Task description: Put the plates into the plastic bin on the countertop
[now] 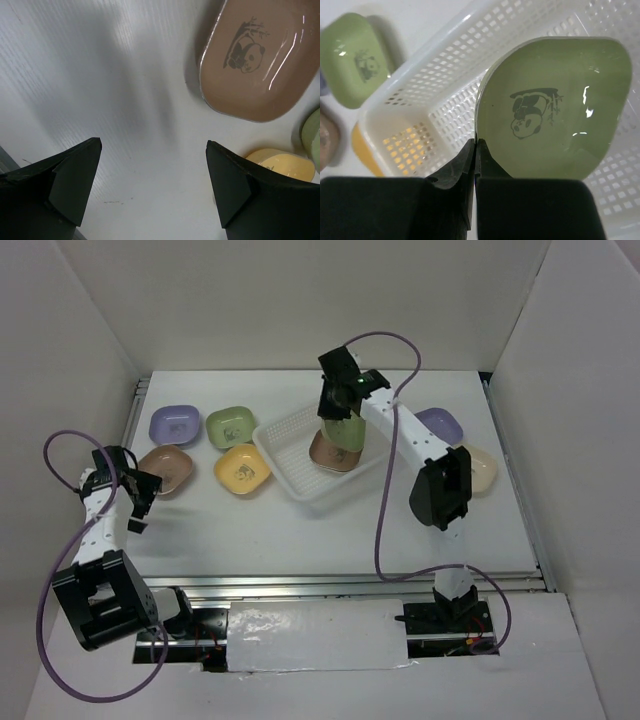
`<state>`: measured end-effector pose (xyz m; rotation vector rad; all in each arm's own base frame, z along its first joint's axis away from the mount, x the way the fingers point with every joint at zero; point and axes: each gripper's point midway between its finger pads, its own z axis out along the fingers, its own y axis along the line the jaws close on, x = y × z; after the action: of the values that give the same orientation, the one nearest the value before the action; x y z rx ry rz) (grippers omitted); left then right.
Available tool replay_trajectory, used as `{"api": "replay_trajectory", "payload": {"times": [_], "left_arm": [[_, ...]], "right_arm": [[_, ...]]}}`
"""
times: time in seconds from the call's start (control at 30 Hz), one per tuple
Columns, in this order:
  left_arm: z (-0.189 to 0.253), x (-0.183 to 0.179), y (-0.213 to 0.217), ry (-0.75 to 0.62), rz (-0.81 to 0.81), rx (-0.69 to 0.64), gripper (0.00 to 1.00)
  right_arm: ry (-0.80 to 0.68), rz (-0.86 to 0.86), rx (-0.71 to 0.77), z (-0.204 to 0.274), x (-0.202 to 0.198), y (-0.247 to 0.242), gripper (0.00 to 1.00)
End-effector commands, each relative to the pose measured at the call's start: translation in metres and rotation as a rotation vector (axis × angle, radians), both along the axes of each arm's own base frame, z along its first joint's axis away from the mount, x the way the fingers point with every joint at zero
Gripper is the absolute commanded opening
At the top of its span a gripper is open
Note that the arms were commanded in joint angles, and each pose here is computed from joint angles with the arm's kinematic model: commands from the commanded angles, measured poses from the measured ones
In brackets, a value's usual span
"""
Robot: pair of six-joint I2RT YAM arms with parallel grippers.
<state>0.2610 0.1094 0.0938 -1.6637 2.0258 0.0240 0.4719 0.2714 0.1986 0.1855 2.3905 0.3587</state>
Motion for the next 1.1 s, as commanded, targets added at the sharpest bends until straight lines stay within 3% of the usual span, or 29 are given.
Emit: {"api": "replay_trajectory", "payload": {"times": [0.0, 0.07, 0.1, 0.13, 0.17, 0.2, 0.4, 0.47, 0.5, 0.67, 0.83, 0.9, 0.97, 1.07], "left_arm": [[0.013, 0.006, 0.019, -0.013, 0.002, 0.032, 0.99], [0.008, 0.006, 0.023, 0.006, 0.006, 0.017, 0.99], [0.009, 0.007, 0.025, -0.001, 0.011, 0.013, 0.99], [0.007, 0.008, 0.024, -0.005, 0.007, -0.001, 0.99], [0.004, 0.010, 0.025, -0.008, 0.005, -0.007, 0.99], [0.004, 0.013, 0.028, -0.023, 0.012, -0.006, 0.99], [-0.016, 0.043, 0.033, -0.034, 0.000, -0.081, 0.99], [-0.024, 0.058, 0.032, -0.039, -0.025, -0.122, 0.99], [-0.027, 0.062, 0.034, -0.029, -0.023, -0.130, 0.99], [-0.035, 0.080, 0.038, -0.039, -0.016, -0.135, 0.99], [-0.047, 0.085, 0.034, -0.022, -0.013, -0.153, 0.99], [-0.058, 0.080, 0.032, 0.036, -0.007, -0.153, 0.94], [-0.070, 0.073, 0.028, 0.091, 0.001, -0.150, 0.76], [-0.083, 0.067, 0.023, 0.140, 0.002, -0.155, 0.64]], "right_arm": [[0.057, 0.021, -0.055, -0.004, -0.008, -0.003, 0.01], [0.062, 0.029, -0.044, -0.013, -0.009, 0.001, 0.24], [0.065, 0.029, -0.035, -0.013, -0.011, 0.003, 0.45], [0.039, 0.042, -0.012, -0.005, -0.014, 0.009, 0.73], [0.023, 0.051, -0.002, 0.001, -0.017, 0.012, 0.90], [0.002, 0.060, 0.007, 0.010, -0.019, 0.015, 0.97], [-0.209, 0.148, 0.085, 0.114, -0.061, 0.027, 1.00], [-0.209, 0.194, 0.076, 0.109, -0.082, 0.030, 1.00], [-0.274, 0.208, 0.114, 0.136, -0.095, 0.026, 1.00], [-0.321, 0.253, 0.136, 0.141, -0.137, 0.010, 1.00], [-0.340, 0.253, 0.133, 0.140, -0.144, -0.001, 1.00], [-0.340, 0.248, 0.132, 0.140, -0.147, -0.006, 1.00], [-0.353, 0.249, 0.140, 0.144, -0.150, -0.009, 1.00], [-0.377, 0.241, 0.156, 0.152, -0.155, -0.016, 1.00]]}}
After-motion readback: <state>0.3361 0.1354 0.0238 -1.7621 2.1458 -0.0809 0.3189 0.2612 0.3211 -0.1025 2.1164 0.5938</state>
